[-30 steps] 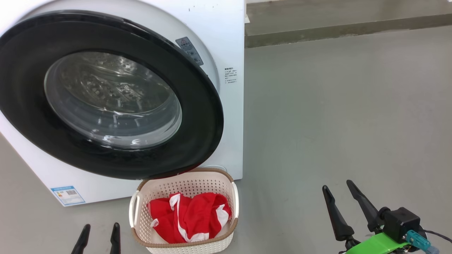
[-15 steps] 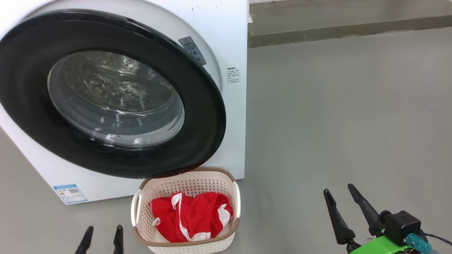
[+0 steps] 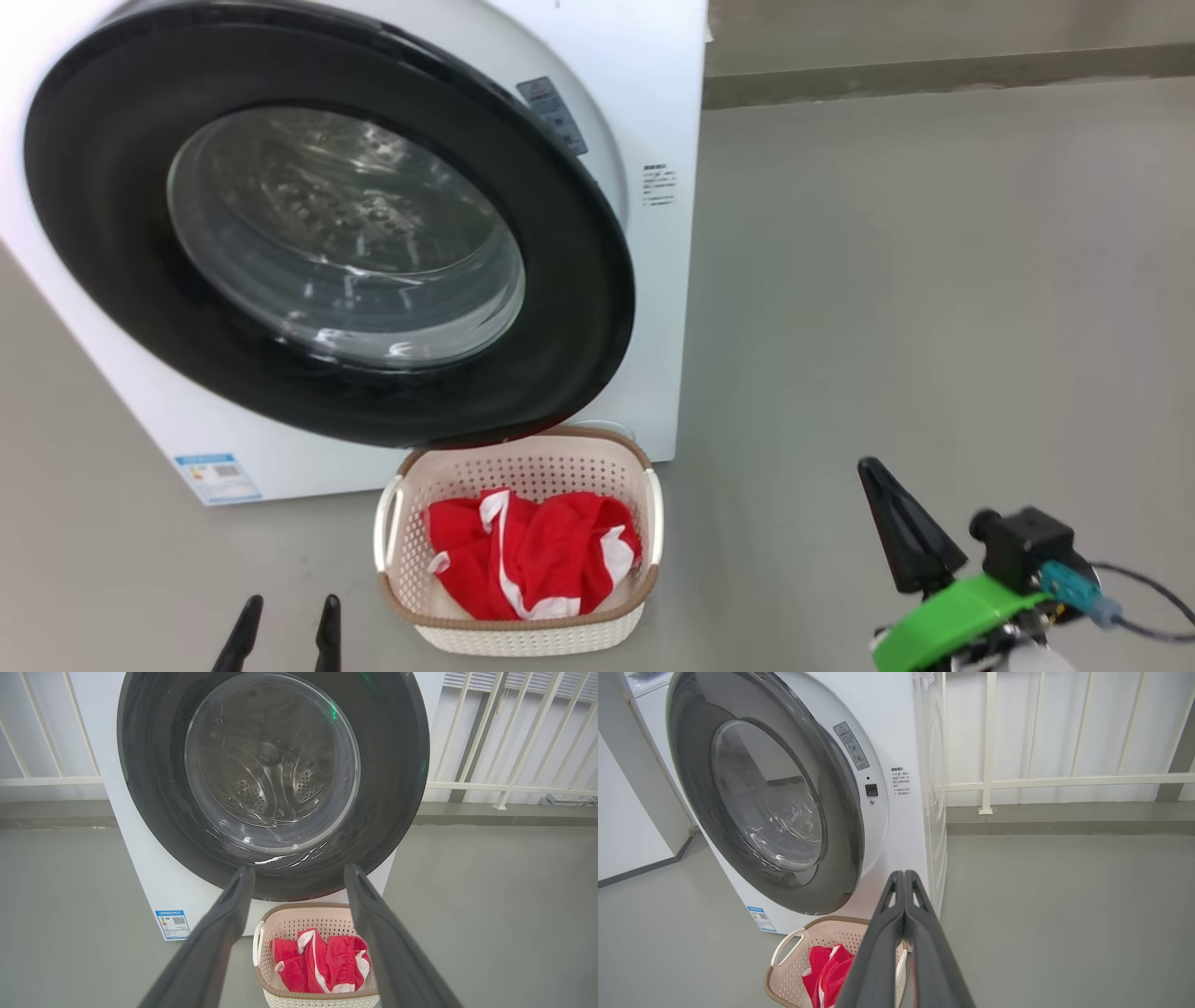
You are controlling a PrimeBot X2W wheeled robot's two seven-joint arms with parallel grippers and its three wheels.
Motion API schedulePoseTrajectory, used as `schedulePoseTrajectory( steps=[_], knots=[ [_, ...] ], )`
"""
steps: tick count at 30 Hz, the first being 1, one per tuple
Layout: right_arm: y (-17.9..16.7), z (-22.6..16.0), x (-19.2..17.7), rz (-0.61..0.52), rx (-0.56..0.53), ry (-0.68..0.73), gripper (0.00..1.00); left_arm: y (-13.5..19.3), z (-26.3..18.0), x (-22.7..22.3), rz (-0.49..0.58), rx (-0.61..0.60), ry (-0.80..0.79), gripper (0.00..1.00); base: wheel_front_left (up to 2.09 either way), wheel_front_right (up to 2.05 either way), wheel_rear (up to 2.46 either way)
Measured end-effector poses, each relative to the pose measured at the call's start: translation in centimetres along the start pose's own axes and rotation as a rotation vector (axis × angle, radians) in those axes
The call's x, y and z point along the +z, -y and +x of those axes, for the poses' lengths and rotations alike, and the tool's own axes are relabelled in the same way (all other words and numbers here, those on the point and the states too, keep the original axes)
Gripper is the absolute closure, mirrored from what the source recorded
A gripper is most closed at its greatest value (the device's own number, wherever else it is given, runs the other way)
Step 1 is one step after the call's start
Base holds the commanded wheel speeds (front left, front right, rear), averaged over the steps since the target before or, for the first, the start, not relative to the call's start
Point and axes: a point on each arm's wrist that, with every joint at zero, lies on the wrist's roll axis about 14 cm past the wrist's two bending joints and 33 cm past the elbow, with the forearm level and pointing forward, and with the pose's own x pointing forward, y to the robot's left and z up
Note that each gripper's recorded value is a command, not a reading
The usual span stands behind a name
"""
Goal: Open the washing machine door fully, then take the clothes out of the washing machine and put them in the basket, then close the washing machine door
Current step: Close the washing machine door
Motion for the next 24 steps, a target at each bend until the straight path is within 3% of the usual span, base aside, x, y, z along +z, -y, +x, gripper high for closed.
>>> schedulePoseTrajectory(
  steps=[24],
  knots=[
    [-9.2, 13.6, -1.0, -0.08, 0.323, -0.101, 1.0, -2.4, 1.2, 0.9, -0.012, 0.093, 0.024, 0.0, 0.0, 0.0, 0.0]
  ],
)
